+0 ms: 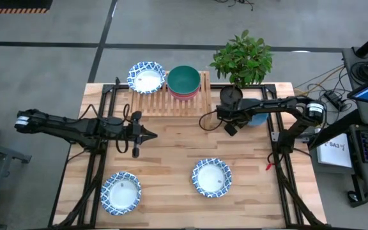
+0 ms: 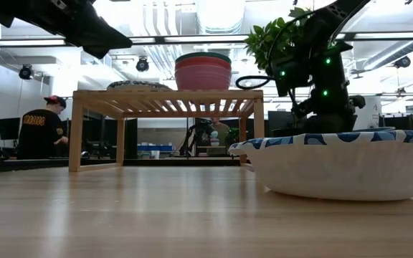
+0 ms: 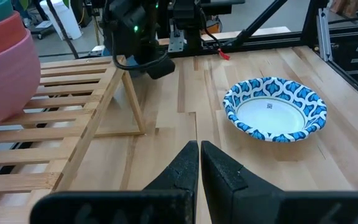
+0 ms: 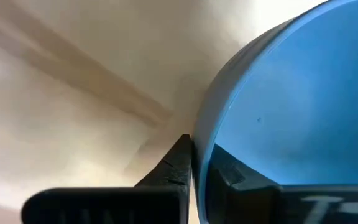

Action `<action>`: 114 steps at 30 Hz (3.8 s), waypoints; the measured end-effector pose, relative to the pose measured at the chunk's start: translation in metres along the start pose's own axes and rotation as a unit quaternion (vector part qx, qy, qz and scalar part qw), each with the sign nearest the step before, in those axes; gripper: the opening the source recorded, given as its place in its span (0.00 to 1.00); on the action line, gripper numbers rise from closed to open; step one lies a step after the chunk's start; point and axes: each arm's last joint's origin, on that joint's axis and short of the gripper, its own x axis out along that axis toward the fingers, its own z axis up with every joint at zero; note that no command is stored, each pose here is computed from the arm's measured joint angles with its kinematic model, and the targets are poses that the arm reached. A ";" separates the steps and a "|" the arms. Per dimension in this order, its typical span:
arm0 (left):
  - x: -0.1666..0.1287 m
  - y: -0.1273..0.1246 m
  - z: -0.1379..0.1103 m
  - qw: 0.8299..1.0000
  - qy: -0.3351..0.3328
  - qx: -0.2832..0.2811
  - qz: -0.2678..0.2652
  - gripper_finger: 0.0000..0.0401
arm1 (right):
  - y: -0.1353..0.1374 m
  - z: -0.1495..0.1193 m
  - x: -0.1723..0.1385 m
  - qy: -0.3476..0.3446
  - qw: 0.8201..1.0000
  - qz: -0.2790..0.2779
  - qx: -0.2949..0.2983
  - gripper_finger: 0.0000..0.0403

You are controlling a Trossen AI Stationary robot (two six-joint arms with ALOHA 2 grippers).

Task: Place and stack bowls onto a shelf
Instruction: Stack the blue bowl on top on the green bowl on the shelf

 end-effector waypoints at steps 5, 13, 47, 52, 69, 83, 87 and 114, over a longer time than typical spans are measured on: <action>0.000 0.000 0.000 1.000 0.000 0.003 0.000 0.00 | 0.003 -0.012 -0.016 0.006 1.000 0.031 0.000 0.02; 0.001 0.000 0.000 1.000 -0.001 0.005 0.000 0.00 | 0.020 -0.030 -0.071 -0.005 0.987 0.147 -0.070 0.02; 0.003 -0.001 -0.001 1.000 0.005 0.014 0.000 0.00 | 0.062 -0.012 -0.299 -0.593 0.702 0.078 -0.387 0.02; 0.003 -0.001 -0.001 1.000 0.004 0.015 0.000 0.00 | 0.067 0.029 -0.284 -0.568 0.715 -0.001 -0.408 0.02; 0.003 -0.001 -0.001 1.000 0.005 0.015 0.000 0.00 | 0.063 0.103 -0.255 -0.431 0.807 -0.016 -0.404 0.03; 0.003 -0.001 -0.001 1.000 0.005 0.015 -0.001 0.00 | 0.055 0.105 -0.257 -0.433 0.818 0.013 -0.378 0.23; 0.003 -0.001 -0.001 1.000 0.005 0.015 0.000 0.00 | 0.054 0.104 -0.258 -0.435 0.821 0.019 -0.369 0.25; 0.003 -0.001 -0.001 1.000 0.004 0.015 0.000 0.00 | 0.032 0.084 -0.290 -0.488 0.812 0.160 -0.277 0.22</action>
